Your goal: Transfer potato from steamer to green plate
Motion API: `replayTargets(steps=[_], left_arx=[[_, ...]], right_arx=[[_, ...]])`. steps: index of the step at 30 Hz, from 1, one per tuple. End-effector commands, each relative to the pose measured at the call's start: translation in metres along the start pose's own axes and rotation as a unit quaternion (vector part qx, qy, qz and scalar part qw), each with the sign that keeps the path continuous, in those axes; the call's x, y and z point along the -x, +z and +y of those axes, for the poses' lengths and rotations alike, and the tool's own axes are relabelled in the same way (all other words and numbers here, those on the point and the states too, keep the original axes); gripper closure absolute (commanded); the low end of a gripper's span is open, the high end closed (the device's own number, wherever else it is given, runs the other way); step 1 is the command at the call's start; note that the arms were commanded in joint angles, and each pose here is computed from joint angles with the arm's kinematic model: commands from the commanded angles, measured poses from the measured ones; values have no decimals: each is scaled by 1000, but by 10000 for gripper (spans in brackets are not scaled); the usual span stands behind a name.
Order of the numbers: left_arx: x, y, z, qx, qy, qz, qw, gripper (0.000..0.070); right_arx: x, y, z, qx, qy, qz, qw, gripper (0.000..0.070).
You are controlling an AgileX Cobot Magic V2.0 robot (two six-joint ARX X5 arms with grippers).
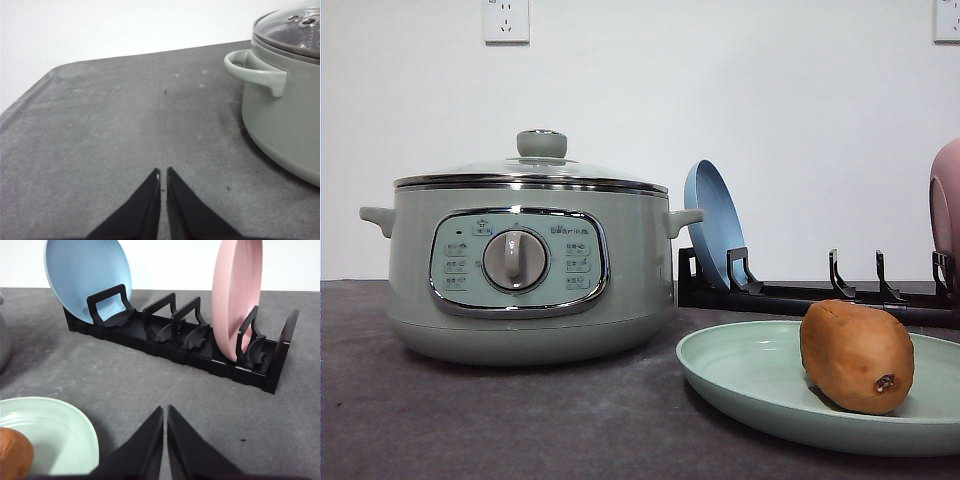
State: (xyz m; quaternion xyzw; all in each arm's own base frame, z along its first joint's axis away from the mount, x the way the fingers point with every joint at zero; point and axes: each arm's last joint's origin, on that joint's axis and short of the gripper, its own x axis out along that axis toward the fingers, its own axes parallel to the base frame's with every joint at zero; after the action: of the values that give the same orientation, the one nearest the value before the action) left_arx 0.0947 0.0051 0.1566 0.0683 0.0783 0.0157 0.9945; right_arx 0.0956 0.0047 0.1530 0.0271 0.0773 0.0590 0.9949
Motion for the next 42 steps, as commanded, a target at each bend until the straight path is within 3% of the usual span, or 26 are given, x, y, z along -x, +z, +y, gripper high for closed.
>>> replayTargets(steps=[1,42], left_arx=[[-2,-7,-1,3,0,12,1000,685],[-2,-7,-1,3,0,12,1000,685]], right_arx=[[0,-1,0,4,-1,-2,1000,700],[0,-1,0,4,-1,-2,1000,700]])
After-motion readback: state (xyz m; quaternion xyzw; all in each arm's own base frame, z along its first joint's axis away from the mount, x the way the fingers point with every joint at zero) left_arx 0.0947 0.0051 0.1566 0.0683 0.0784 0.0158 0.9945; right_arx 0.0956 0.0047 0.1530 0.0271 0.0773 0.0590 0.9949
